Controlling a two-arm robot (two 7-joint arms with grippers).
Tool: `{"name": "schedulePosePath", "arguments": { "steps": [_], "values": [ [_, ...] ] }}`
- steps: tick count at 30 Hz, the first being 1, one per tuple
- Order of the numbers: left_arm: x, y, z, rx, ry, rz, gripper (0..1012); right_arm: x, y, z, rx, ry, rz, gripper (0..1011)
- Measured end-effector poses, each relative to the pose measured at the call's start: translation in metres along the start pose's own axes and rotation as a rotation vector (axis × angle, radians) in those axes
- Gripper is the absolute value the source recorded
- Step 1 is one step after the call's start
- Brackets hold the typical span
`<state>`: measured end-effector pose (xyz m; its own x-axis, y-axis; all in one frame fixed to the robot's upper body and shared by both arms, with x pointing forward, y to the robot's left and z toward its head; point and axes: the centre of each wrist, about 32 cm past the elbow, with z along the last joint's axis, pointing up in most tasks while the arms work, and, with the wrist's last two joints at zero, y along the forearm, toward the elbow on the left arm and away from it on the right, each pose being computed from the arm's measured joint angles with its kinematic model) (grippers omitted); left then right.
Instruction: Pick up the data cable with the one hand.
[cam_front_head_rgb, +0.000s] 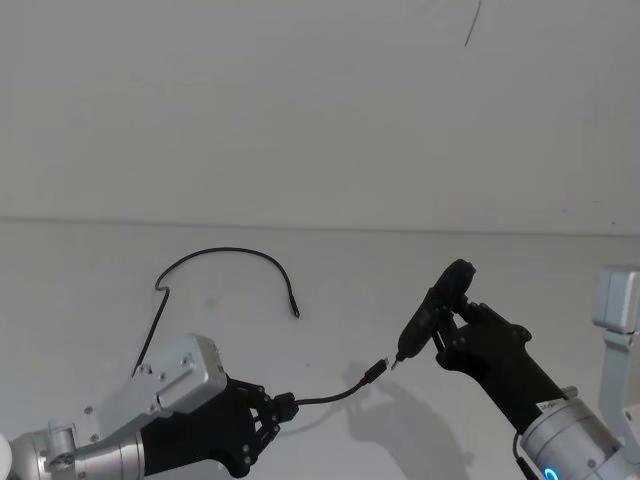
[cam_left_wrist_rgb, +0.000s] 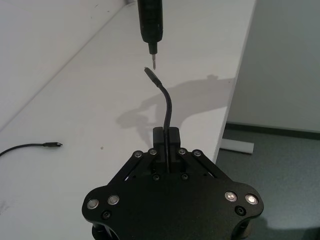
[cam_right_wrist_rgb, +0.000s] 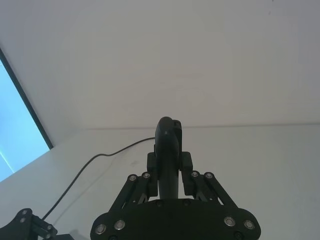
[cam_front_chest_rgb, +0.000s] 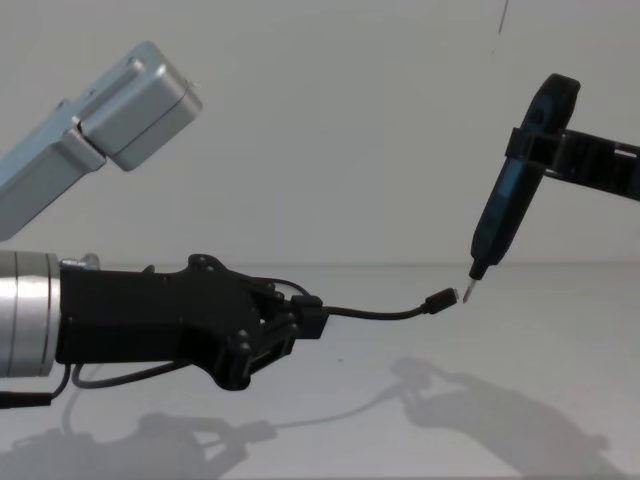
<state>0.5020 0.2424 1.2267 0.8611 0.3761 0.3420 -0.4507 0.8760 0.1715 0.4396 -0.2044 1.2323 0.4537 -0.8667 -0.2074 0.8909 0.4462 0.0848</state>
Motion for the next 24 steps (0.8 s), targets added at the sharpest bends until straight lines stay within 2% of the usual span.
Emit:
{"name": "schedulePosePath", "arguments": {
  "steps": [24],
  "values": [
    [0.0000,0.0000,0.0000,0.000,0.000,0.000,51,0.0034,0.0042,-0.0081,0.021,-0.011,0.003,269]
  ]
}}
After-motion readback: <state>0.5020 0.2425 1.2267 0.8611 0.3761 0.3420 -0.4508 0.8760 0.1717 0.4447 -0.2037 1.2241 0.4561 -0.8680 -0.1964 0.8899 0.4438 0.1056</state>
